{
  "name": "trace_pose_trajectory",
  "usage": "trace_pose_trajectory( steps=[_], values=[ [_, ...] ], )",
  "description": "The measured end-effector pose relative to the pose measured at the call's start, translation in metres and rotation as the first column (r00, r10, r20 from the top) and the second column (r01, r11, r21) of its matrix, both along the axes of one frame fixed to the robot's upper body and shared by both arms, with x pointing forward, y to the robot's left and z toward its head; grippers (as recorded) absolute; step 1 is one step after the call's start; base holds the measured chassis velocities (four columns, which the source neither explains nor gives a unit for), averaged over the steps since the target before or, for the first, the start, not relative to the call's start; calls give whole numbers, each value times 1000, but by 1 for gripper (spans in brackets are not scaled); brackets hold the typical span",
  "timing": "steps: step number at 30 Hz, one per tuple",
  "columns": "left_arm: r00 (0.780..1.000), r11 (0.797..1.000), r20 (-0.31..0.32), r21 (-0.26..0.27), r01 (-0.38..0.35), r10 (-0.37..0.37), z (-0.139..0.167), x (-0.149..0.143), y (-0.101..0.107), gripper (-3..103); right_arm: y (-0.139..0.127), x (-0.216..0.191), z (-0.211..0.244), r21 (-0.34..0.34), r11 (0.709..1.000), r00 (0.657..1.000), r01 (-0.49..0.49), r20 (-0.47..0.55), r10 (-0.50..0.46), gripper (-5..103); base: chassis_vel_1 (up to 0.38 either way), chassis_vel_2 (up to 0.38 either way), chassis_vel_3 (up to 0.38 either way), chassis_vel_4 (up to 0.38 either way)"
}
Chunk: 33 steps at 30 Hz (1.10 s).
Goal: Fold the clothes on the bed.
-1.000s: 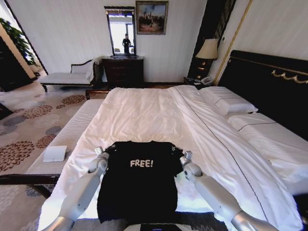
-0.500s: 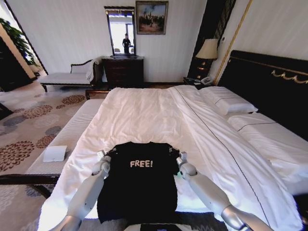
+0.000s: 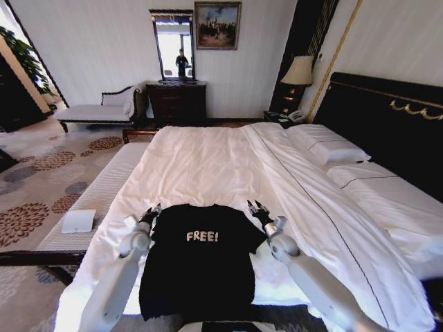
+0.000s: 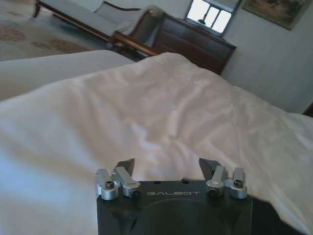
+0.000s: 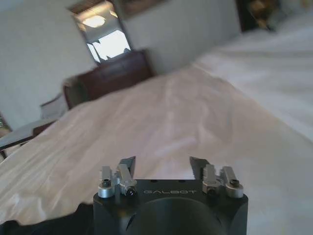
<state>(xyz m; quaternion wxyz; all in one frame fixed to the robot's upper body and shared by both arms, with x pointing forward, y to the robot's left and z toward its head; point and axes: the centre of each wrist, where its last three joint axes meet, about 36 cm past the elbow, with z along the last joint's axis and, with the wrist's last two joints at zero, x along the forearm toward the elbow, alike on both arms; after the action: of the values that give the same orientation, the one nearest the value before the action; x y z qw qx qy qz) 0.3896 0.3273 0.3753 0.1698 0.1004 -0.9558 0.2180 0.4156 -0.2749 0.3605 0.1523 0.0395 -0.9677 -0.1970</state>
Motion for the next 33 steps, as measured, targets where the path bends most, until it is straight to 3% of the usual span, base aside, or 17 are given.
trace_pose_trajectory(
  steps=[1,5,6,8,10,16,24,33],
  values=[
    [1000,1000,0,0,0,0,0,0,0,77,0,0,0,0,1000,1000,0,0,0,62,0,0,0,0],
    [999,999,6,-26,-33,33,2,-66,-4,97,-11,-41,7,80,992,987,98,-132,-87,83,0,0,0,0],
    [999,999,6,-26,-33,33,2,-66,-4,97,-11,-41,7,80,992,987,98,-132,-87,83,0,0,0,0],
    [999,999,25,-45,-25,27,-2,-87,-11,99,-14,-53,5,126,981,975,148,-182,-124,94,0,0,0,0],
    [999,998,45,-67,-13,16,-4,-100,-19,100,-12,-58,2,183,965,965,185,-217,-144,97,0,0,0,0],
    [992,991,128,-134,31,-13,9,-115,-26,100,4,-65,-7,293,926,947,239,-280,-156,100,0,0,0,0],
    [986,987,168,-161,25,2,30,-126,-29,100,11,-69,-26,254,933,947,254,-262,-186,100,0,0,0,0],
    [983,986,181,-164,18,12,43,-134,-30,100,15,-77,-30,255,928,946,270,-251,-206,100,0,0,0,0]
  ],
)
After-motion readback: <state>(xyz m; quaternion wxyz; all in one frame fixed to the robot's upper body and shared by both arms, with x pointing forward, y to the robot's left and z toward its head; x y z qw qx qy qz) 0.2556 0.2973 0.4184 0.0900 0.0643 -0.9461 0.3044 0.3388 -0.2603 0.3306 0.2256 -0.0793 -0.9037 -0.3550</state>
